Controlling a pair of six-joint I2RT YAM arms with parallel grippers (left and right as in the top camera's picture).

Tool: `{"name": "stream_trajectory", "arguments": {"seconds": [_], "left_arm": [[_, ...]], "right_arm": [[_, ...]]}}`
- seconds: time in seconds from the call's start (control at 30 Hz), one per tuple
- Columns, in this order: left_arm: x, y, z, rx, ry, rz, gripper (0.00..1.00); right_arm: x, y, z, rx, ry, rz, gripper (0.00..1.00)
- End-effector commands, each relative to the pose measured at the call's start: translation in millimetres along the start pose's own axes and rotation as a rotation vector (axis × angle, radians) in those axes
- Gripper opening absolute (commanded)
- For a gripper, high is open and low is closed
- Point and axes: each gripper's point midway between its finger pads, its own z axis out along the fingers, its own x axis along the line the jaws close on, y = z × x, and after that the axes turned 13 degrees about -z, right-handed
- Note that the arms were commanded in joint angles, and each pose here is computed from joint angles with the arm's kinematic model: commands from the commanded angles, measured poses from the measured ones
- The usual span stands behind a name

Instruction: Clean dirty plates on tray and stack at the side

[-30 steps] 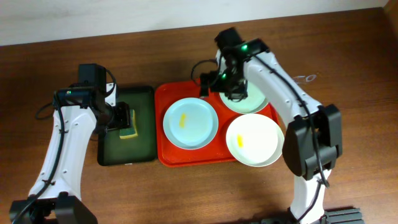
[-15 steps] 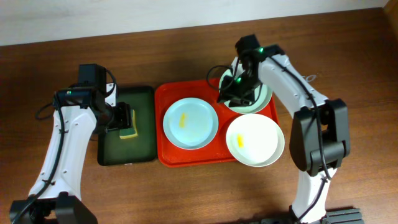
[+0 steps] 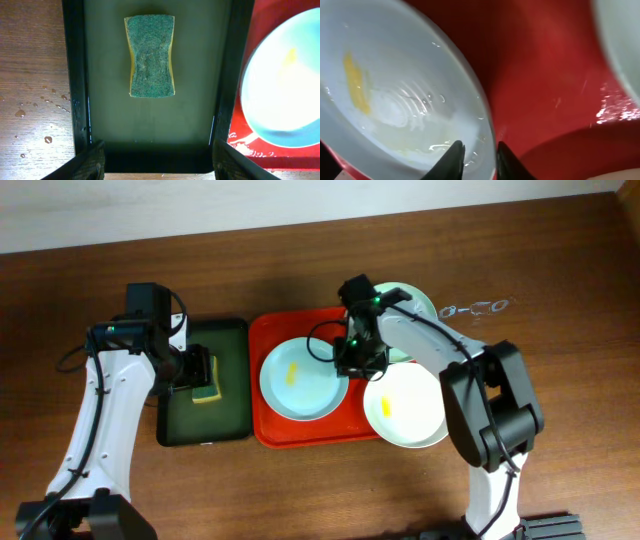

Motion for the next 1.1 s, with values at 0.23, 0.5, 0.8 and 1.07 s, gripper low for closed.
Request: {"name": "stream_trajectory", "arguments": {"seconds": [0.23,0.5,0.8,1.07], "left_arm": [[1,-2,5,0.014,0.008,-0.009,0.64],[3,-6,25,0.076,0.03,-0.01,0.64],[3,18,88,0.077,0.064,0.043,0.55],[4,20,121,0.102,0.076,0.042,0.51]], "right_arm": [[-9,12,7,-0.072,-0.144,-0.135,0.04],[5,12,7,-0.064,-0.062,-0.178,0.16],[4,7,7,-0.043,-0.066,-0.172,0.29],[4,7,7,-0.047,-0.066,-0.173,0.29]]}}
